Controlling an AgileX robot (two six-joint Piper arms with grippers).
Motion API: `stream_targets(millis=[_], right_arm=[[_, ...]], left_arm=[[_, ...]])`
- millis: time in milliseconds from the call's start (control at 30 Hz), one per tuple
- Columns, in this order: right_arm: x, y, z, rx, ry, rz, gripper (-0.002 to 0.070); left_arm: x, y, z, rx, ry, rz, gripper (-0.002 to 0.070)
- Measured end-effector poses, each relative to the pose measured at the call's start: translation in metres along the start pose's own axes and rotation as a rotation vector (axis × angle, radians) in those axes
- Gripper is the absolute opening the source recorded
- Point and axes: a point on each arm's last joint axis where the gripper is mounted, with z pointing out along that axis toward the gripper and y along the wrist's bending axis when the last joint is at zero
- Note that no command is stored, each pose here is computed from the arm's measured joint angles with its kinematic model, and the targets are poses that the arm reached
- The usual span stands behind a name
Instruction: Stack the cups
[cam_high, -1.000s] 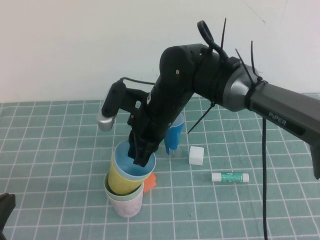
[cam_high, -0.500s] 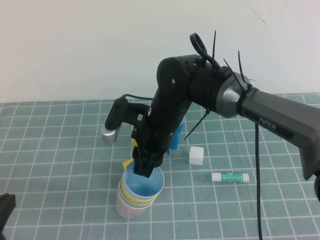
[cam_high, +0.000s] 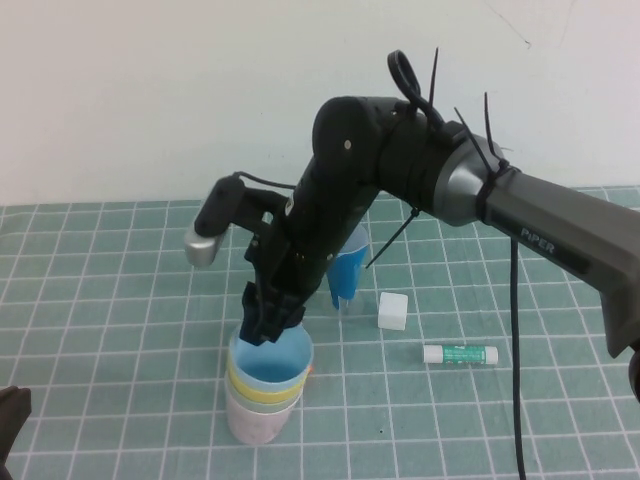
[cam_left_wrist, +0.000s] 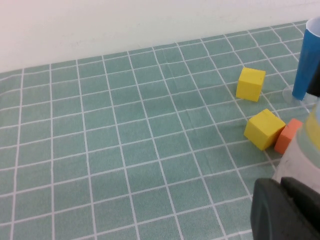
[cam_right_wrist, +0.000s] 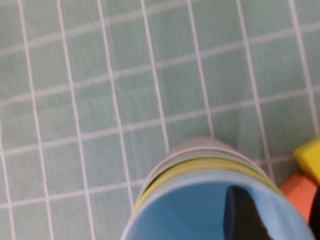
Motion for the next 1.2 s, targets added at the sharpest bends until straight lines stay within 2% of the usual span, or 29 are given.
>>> stream_targets(millis=[500, 567, 667, 767, 833, 933, 1000, 1100, 1200], right_arm=[[-0.006, 0.003, -0.007, -0.019, -0.025, -0.004, 0.0286], [-0.005, 0.004, -0.007, -0.030, -0.016, -0.003, 0.0265], [-0.002, 0.005, -0.012, -0.017, 0.028, -0.029, 0.0169], [0.000, 0.003, -0.029, 0.079, 0.094, -0.086, 0.0056], [0.002, -0.001, -0.049, 0.198, 0.152, -0.115, 0.0025], [0.006, -0.005, -0.089, 0.397, 0.222, -0.114, 0.0008], [0.010, -0.006, -0.118, 0.489, 0.221, -0.082, 0.0005], [0.016, -0.001, -0.166, 0.584, 0.164, -0.025, 0.0001], [0.027, 0.014, -0.215, 0.656, 0.102, 0.013, 0.0000]], left_arm=[[0.000, 0.000, 0.000, 0.000, 0.000, 0.000, -0.0001], [0.000, 0.000, 0.000, 0.001, 0.000, -0.002, -0.0001], [0.000, 0.000, 0.000, 0.001, 0.000, -0.003, -0.0001], [0.000, 0.000, 0.000, 0.003, -0.001, -0.006, -0.0001], [-0.001, -0.001, -0.001, 0.014, -0.016, -0.021, -0.0001], [-0.003, -0.002, -0.005, 0.029, -0.049, -0.041, -0.0001], [-0.003, -0.001, -0.008, 0.031, -0.070, -0.043, -0.0001], [-0.003, 0.000, -0.014, 0.030, -0.090, -0.046, -0.0001], [-0.002, 0.001, -0.020, 0.030, -0.115, -0.050, -0.0001]])
